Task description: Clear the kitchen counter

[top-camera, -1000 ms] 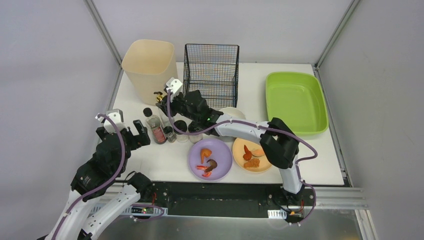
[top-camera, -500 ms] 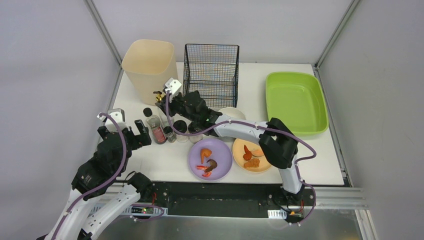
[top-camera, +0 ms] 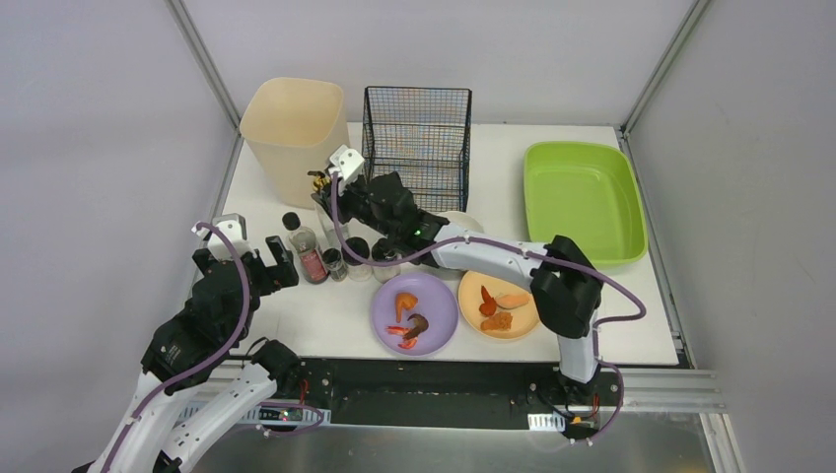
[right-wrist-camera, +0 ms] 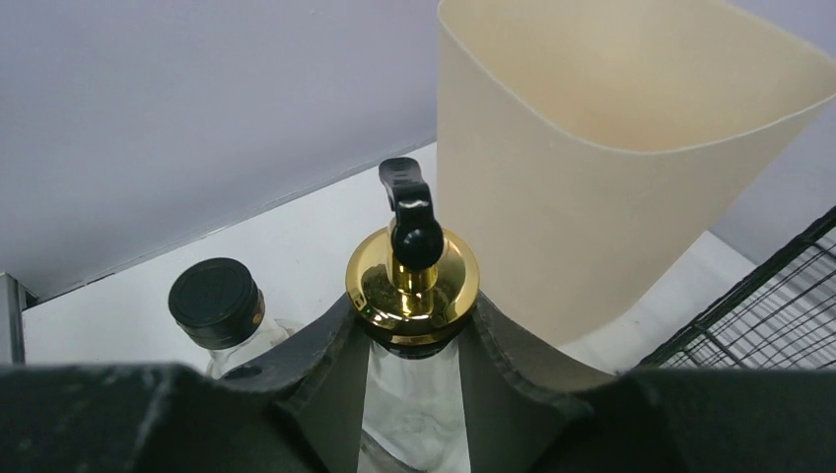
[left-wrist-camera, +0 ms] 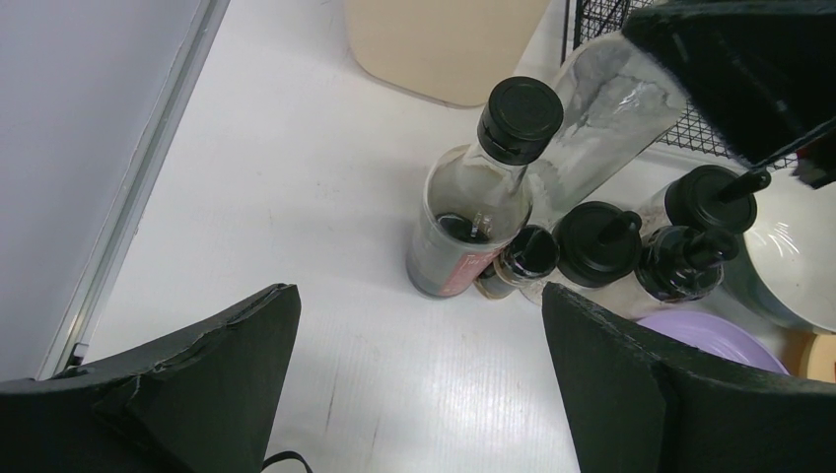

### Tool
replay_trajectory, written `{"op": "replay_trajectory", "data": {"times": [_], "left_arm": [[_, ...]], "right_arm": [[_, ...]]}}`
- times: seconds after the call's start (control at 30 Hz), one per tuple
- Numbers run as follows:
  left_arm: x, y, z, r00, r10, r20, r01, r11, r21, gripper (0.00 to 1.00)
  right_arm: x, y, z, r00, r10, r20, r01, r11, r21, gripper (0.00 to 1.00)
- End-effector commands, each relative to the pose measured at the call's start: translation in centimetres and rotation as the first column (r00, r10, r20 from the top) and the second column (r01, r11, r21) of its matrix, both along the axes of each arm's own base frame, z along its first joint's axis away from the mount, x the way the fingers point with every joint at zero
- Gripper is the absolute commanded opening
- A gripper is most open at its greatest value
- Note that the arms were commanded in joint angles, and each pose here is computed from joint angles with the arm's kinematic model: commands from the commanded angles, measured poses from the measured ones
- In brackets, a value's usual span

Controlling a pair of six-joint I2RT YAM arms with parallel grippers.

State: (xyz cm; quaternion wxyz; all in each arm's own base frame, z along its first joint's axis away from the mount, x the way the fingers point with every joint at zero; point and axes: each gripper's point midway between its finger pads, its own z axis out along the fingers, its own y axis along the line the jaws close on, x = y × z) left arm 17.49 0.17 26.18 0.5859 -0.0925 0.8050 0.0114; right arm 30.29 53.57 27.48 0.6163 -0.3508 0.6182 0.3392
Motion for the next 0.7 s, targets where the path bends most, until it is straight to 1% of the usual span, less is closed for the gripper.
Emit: {"op": "replay_trajectory", "data": {"times": [0.0,0.17,0.3,0.5,0.67], "left_arm": [[0.2,0.1,-0.3,1.0,0.0,-0.017,0.0,0.999,0.033,0.97],[0.2,0.2,-0.3,1.0,0.002,-0.015,-0.001,1.0,0.031,0.97],[0.2,0.2,-0.3,1.0,0.001,-0.017,0.0,0.999,0.033,0.97],[0.1,0.1,-0.2,1.0,-0.006,-0.012,0.006,1.0,0.029,0.97],[0.1,0.0,-0.1,1.0,-0.011,-0.011,0.011,1.0,0.025,0.97]], "right_arm": [[-1.0,-3.8,16.0,0.98,-0.057,0.191,0.002,0.961,0.278,0.0],[-0.3,-5.7,19.7,0.964,-0.114,0.241,0.034,0.949,0.312,0.0],[0.9,-7.7,23.3,0.957,-0.141,0.253,0.045,0.935,0.351,0.0],[3.4,-11.1,27.9,0.938,-0.216,0.272,0.097,0.914,0.393,0.0],[5.6,-13.4,30.3,0.911,-0.28,0.303,0.148,0.907,0.393,0.0]]}}
